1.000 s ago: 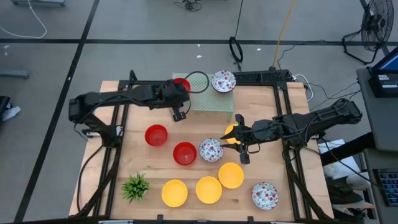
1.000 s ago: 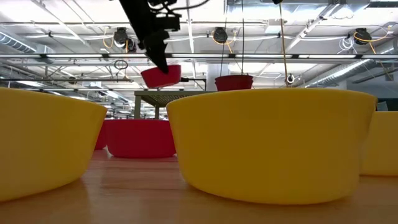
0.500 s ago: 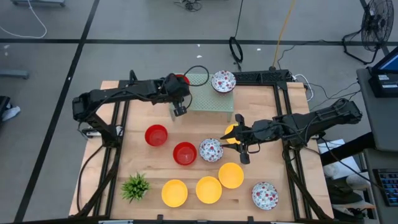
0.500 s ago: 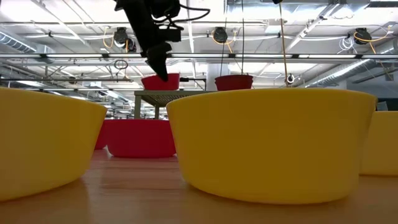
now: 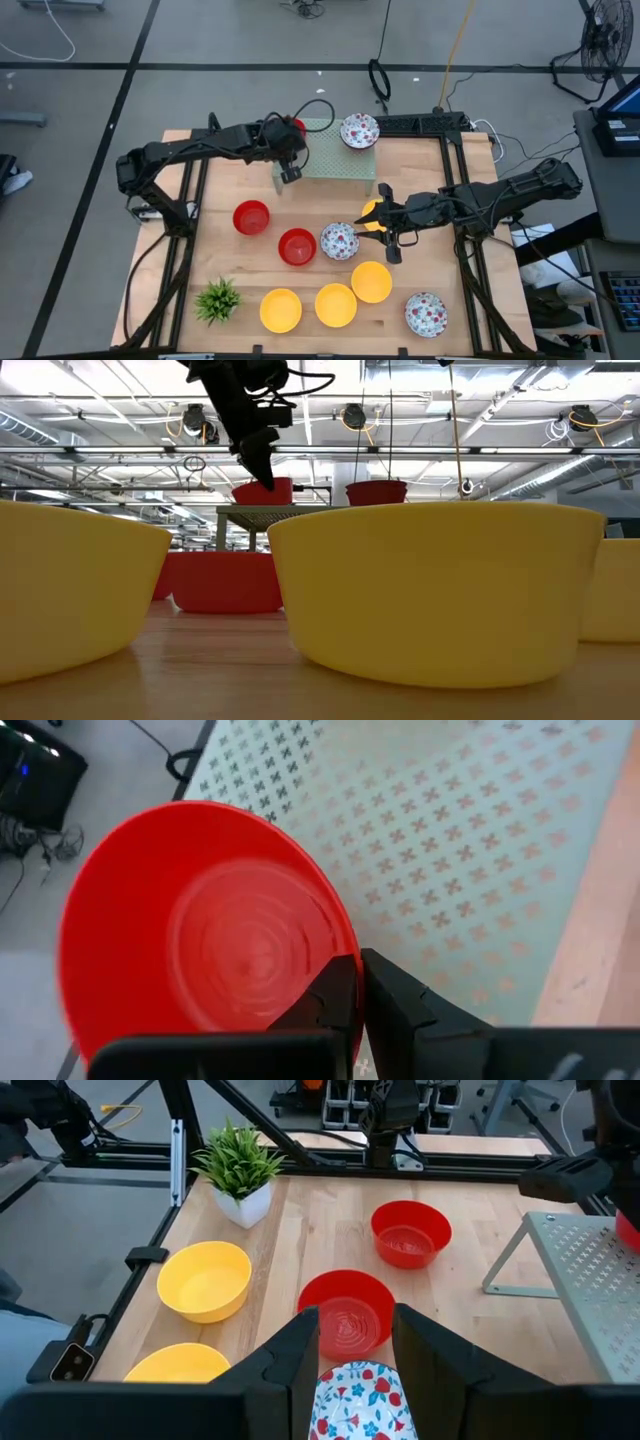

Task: Pick & Place Mini bowls
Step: Put the red bowl on the shelf

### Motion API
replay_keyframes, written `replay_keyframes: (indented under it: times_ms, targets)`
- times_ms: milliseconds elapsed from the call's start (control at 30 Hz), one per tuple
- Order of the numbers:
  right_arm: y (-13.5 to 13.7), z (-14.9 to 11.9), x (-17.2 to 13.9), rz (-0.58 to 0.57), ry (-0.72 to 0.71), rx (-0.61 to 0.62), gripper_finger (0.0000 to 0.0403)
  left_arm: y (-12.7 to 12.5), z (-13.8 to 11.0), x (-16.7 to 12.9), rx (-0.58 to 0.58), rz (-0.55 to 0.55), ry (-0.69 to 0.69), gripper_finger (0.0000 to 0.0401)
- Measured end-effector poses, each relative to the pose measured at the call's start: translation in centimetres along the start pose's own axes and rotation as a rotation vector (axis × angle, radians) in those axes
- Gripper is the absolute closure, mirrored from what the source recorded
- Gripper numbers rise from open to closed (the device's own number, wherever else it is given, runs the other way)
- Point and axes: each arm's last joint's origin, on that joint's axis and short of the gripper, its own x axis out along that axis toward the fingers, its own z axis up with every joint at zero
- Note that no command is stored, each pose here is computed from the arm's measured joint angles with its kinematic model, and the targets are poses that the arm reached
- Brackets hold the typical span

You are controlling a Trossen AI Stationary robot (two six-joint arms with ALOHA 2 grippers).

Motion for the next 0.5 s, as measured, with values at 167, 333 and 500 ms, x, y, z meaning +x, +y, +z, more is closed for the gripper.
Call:
replay_keyframes:
  times_ms: [167, 333, 500]
  targets:
    - [0.00, 0.00, 0.00, 0.000, 0.000, 0.000, 0.0289, 0.03, -0.02, 0.02, 0.006, -0.008, 0.001, 0.0388]
    - [0.00, 0.00, 0.00, 0.000, 0.000, 0.000, 0.0289, -0.11, 0.00, 0.00, 0.002, -0.041, -0.006, 0.0390]
    - [0.00, 0.00, 0.00, 0.000, 0.000, 0.000, 0.0289, -0.09, 0.00, 0.01, 0.001, -0.041, -0.005, 0.0380]
